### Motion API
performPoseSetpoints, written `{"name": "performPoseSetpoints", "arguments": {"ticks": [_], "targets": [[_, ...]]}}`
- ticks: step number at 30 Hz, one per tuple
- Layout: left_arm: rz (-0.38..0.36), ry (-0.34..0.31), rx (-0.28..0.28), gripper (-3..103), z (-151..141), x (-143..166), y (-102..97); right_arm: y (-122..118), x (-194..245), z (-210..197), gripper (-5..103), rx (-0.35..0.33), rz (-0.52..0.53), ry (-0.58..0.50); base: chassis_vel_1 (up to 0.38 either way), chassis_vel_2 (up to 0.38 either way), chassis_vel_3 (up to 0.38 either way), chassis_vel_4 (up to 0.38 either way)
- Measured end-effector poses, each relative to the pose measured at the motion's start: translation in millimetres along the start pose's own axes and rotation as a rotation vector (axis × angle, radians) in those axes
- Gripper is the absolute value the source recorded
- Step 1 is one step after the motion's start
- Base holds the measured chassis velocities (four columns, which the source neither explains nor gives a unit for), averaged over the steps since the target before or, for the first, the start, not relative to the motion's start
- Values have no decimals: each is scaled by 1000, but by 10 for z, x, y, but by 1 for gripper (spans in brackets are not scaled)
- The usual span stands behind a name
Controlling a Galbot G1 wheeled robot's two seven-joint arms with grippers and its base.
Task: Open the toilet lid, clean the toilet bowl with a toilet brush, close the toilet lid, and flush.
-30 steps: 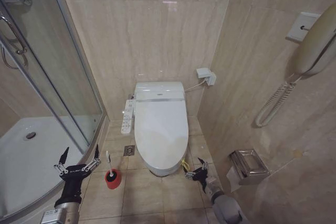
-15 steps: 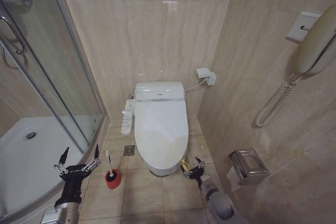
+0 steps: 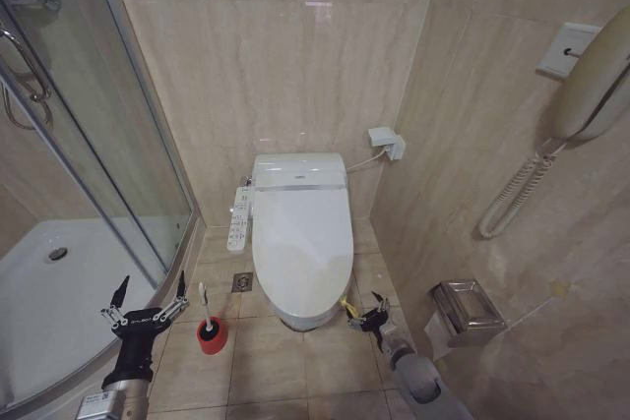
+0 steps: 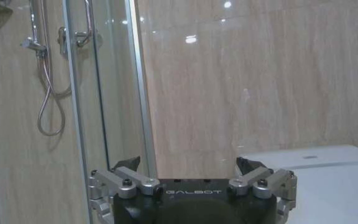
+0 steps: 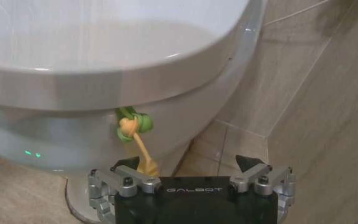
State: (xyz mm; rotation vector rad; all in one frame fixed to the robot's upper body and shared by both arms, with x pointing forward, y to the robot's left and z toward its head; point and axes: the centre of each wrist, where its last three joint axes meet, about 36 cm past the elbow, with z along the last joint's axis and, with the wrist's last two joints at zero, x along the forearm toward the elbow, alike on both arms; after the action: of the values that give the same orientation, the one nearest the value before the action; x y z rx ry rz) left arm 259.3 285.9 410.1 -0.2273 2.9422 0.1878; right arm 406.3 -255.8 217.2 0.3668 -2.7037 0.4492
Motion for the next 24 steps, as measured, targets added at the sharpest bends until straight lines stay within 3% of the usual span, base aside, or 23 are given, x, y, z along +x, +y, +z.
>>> {"name": "performPoseSetpoints", "arguments": {"ticks": [10,18,19,24], "targets": [[0,0,0,100,0,0,0,-95,10,30,100,13,18,3,0,0,0,0],[0,0,0,100,0,0,0,26,0,67,100,17,4,9,0,0,0,0],[0,0,0,100,0,0,0,68,-8,74,93,14,0,8,0,0,0,0],[0,0,0,100,0,0,0,119,-29,72,93,11,-5,7,0,0,0,0]]}}
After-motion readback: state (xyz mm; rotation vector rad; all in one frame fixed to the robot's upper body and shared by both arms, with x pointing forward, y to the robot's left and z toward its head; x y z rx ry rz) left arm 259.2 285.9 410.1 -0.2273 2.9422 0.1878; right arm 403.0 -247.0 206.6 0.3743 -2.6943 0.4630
